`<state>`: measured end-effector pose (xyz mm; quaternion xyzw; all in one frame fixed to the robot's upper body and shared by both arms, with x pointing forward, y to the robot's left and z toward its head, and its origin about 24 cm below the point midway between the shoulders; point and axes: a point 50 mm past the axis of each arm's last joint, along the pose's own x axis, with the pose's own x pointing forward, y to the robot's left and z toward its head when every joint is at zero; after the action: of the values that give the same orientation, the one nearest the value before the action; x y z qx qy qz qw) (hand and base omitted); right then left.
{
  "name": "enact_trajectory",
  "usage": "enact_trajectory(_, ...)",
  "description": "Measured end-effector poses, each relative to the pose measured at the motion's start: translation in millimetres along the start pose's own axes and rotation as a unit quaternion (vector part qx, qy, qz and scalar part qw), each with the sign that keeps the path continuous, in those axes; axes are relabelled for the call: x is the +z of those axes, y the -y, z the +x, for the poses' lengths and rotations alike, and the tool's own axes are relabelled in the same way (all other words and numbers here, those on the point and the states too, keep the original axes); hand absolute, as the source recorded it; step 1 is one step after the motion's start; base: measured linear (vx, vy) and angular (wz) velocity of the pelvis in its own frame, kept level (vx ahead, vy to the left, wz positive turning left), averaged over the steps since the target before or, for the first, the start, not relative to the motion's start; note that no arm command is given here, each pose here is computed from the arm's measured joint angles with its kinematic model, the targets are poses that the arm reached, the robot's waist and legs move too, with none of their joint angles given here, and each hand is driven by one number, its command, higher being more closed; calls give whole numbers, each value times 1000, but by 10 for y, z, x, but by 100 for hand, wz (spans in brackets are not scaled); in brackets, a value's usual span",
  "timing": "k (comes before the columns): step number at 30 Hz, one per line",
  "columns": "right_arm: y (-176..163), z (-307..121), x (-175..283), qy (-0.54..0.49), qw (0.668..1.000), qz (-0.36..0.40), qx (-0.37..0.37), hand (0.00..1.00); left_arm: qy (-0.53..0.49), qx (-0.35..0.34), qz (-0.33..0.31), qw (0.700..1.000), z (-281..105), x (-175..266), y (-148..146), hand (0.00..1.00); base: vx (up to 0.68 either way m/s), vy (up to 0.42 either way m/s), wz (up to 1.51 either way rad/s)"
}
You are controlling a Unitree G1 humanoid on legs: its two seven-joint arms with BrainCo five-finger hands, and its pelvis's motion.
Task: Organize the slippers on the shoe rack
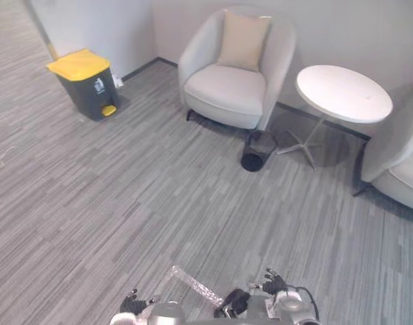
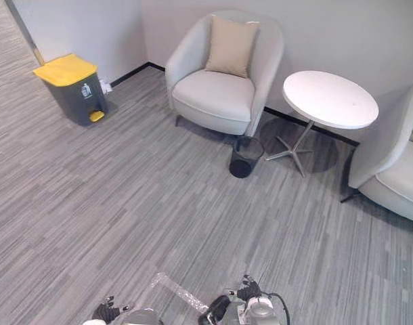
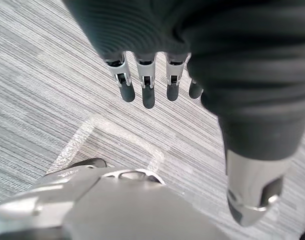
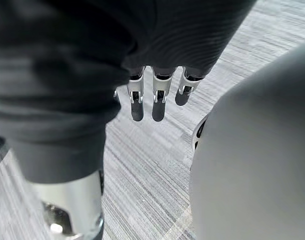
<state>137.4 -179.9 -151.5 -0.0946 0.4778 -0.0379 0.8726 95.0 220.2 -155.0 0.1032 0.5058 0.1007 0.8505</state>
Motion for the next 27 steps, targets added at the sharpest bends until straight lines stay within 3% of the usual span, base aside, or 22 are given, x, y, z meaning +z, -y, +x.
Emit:
enact_trajectory(11,222,-21,-75,-3,999,2,-35,0,6,-28,-9,1000,-43,5,244,0,-30,37,-64)
enact_trajectory(27,147,-29,-161,-23,999,6,-30,0,13,-20,-13,1000,-16,65,188,0,93,60,-11)
